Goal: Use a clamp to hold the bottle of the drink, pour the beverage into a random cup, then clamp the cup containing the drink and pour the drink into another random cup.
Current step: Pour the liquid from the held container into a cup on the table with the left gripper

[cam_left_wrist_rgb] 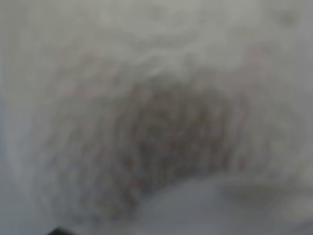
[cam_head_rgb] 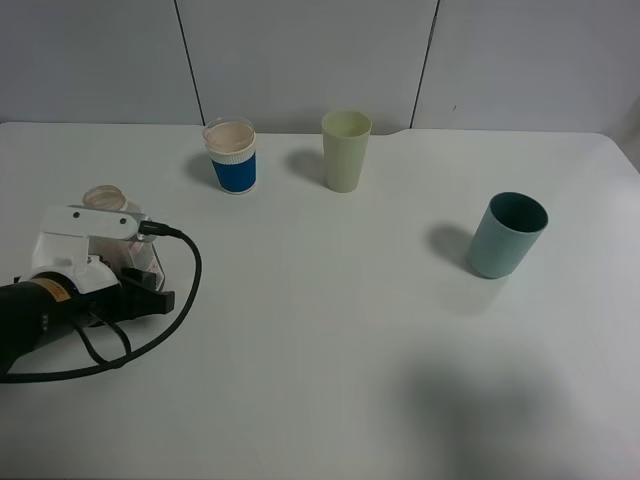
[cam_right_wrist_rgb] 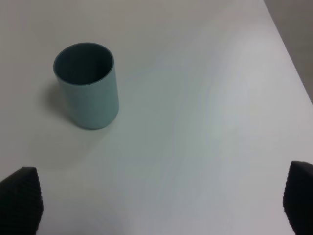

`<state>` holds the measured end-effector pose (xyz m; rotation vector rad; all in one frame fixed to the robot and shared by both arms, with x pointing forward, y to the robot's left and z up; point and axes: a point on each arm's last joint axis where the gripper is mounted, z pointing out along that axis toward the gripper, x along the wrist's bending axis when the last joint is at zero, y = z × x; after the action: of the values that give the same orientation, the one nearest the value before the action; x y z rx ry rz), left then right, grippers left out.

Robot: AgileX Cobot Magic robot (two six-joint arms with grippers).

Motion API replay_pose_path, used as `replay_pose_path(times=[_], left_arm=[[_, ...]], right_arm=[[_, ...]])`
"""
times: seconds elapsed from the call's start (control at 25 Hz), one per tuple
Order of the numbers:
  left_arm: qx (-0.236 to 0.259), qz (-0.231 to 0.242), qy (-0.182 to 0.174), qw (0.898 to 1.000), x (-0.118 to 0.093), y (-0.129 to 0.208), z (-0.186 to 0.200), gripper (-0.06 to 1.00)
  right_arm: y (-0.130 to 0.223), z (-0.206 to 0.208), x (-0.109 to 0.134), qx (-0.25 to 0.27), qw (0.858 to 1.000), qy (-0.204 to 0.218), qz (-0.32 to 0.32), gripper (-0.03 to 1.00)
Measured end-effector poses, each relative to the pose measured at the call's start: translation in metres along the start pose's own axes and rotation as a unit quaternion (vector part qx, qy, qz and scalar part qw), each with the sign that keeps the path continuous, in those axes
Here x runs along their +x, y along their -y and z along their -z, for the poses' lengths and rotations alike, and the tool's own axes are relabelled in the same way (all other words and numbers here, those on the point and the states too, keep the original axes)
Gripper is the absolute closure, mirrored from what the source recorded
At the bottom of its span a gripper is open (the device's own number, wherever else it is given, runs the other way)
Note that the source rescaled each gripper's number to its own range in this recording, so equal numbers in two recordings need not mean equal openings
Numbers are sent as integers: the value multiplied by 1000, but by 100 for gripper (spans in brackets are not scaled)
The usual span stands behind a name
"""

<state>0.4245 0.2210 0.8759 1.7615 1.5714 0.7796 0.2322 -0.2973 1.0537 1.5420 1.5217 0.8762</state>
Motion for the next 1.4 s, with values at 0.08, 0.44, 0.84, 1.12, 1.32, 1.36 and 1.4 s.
replay_pose_path(times=[0.08,0.44,0.84,1.12,1.32,1.36,1.4], left_arm=[[5,-7,0,1000,-4,-6,-4,94],[-2,-73,-2,997,-24,-62,-15,94],[2,-168,-110,980,-26,-119,-17,94],[-8,-240,-164,957,-33,-161,-9,94],[-11,-275,-188,943,-37,-188,-8,94],[-6,-286,-195,938,-38,-191,-11,94],[2,-300,-202,932,-39,-192,-15,94]], right_arm=[[0,0,0,0,1000,0,0,0],[0,0,0,0,1000,0,0,0],[0,0,0,0,1000,0,0,0],[0,0,0,0,1000,0,0,0],[0,0,0,0,1000,0,0,0],[0,0,0,0,1000,0,0,0],[0,0,0,0,1000,0,0,0]])
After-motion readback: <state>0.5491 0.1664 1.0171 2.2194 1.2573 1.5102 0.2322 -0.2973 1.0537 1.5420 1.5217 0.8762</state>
